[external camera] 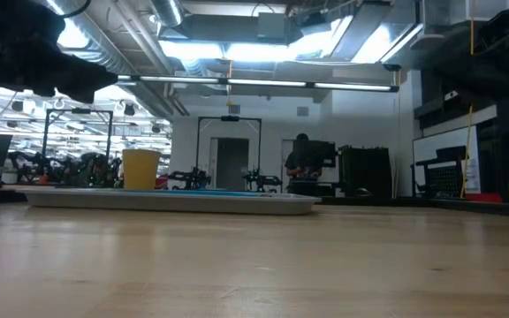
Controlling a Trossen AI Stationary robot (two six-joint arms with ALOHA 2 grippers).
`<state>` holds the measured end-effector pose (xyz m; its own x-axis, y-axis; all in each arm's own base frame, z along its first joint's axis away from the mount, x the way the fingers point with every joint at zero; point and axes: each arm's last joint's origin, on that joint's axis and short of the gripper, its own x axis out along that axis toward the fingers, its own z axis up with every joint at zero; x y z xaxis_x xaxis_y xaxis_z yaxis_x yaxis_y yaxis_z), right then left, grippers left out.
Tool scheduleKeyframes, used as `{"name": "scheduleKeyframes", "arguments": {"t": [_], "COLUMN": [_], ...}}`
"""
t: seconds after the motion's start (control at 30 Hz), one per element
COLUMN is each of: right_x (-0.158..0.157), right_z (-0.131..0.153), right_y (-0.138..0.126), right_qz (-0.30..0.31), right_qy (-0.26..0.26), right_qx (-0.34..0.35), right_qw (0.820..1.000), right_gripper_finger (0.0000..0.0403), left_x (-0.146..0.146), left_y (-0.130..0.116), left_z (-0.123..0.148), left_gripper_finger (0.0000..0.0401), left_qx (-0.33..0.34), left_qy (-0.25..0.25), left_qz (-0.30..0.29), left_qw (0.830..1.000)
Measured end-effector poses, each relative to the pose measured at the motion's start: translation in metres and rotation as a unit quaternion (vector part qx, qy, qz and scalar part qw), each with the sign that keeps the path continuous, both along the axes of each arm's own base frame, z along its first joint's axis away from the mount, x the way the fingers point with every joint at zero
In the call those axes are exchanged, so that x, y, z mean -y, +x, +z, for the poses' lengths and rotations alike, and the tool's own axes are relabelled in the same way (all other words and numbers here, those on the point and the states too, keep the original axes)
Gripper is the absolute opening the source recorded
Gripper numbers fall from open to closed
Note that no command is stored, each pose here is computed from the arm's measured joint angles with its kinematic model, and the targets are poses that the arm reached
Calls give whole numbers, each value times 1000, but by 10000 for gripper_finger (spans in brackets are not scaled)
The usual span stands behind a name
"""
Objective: Pick and place plate/cup/fork/spoon on tray
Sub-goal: Return to Home Position
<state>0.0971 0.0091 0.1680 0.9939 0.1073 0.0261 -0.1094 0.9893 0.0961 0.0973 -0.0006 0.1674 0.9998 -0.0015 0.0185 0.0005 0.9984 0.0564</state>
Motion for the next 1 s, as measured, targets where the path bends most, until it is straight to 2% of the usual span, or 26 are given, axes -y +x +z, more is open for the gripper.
{"name": "scheduleKeyframes", "arguments": {"t": [0.13, 0.3, 1.0], "right_x": [0, 0, 0], "right_z": [0, 0, 0], "right_y": [0, 0, 0], "right_qz": [0, 0, 0], "right_qy": [0, 0, 0], "right_qx": [0, 0, 0], "right_qw": [1000, 1000, 1000], "right_gripper_finger": [48, 48, 48], "left_x": [0, 0, 0], "left_y": [0, 0, 1], "left_z": [0, 0, 0], "left_gripper_finger": [122, 122, 122], "left_qx": [-1, -1, -2], "left_qy": [20, 5, 3], "left_qz": [-1, -1, 1], "left_qw": [1000, 1000, 1000]}}
